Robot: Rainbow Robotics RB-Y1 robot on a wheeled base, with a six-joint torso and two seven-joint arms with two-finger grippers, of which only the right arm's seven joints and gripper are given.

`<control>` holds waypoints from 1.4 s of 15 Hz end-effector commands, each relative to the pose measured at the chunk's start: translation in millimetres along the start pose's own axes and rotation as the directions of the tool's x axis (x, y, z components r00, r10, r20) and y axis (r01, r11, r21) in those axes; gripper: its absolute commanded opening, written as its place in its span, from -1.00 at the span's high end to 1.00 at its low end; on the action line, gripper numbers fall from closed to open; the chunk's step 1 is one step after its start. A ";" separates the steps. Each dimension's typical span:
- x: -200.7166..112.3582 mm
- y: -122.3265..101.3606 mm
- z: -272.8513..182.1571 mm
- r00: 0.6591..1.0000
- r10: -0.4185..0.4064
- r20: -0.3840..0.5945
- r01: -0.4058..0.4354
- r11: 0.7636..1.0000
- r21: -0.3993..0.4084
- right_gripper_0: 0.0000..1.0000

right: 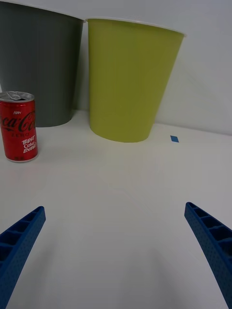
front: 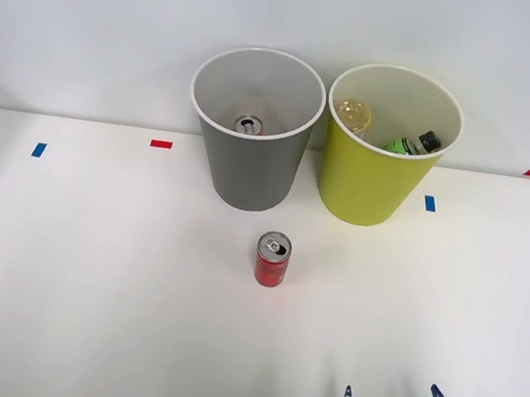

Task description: Put cans in the gray bin, plastic bottles in the light green bin

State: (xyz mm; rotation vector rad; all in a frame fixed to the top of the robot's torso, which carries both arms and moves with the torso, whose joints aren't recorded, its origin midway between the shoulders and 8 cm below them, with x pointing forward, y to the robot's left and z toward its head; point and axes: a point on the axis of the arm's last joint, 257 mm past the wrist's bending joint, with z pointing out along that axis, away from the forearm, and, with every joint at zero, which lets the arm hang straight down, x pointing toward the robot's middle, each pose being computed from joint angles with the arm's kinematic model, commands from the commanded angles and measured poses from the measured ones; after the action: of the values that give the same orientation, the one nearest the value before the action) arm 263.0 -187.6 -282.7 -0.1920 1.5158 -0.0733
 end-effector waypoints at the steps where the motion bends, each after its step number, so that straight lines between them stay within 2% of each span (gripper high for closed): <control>1: 16.1 1.2 -3.1 0.999 -0.005 -0.037 0.005 1.000 -0.006 -1.00; 4: 12.1 6.8 -4.3 1.000 0.003 -0.017 -0.004 1.000 -0.028 -1.00; 7: 6.5 18.6 9.0 1.000 0.022 0.007 -0.021 0.995 -0.102 -1.00; 9: 4.5 31.4 24.5 0.992 0.125 -0.003 -0.124 0.978 -0.169 -1.00; 13: -11.6 60.5 56.6 0.982 0.186 0.013 -0.174 0.940 -0.292 -1.00; 15: -21.6 67.8 70.5 0.980 0.195 0.032 -0.174 0.929 -0.326 -1.00; 18: -19.8 75.5 86.7 0.978 0.204 0.038 -0.179 0.922 -0.342 -1.00; 21: -18.1 77.2 102.1 0.976 0.209 0.064 -0.178 0.928 -0.327 -1.00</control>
State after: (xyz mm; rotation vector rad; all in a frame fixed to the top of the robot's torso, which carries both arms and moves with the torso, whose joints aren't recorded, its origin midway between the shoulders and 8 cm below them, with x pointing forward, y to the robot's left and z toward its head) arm 352.7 -103.1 -277.6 -0.3053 1.4500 0.3397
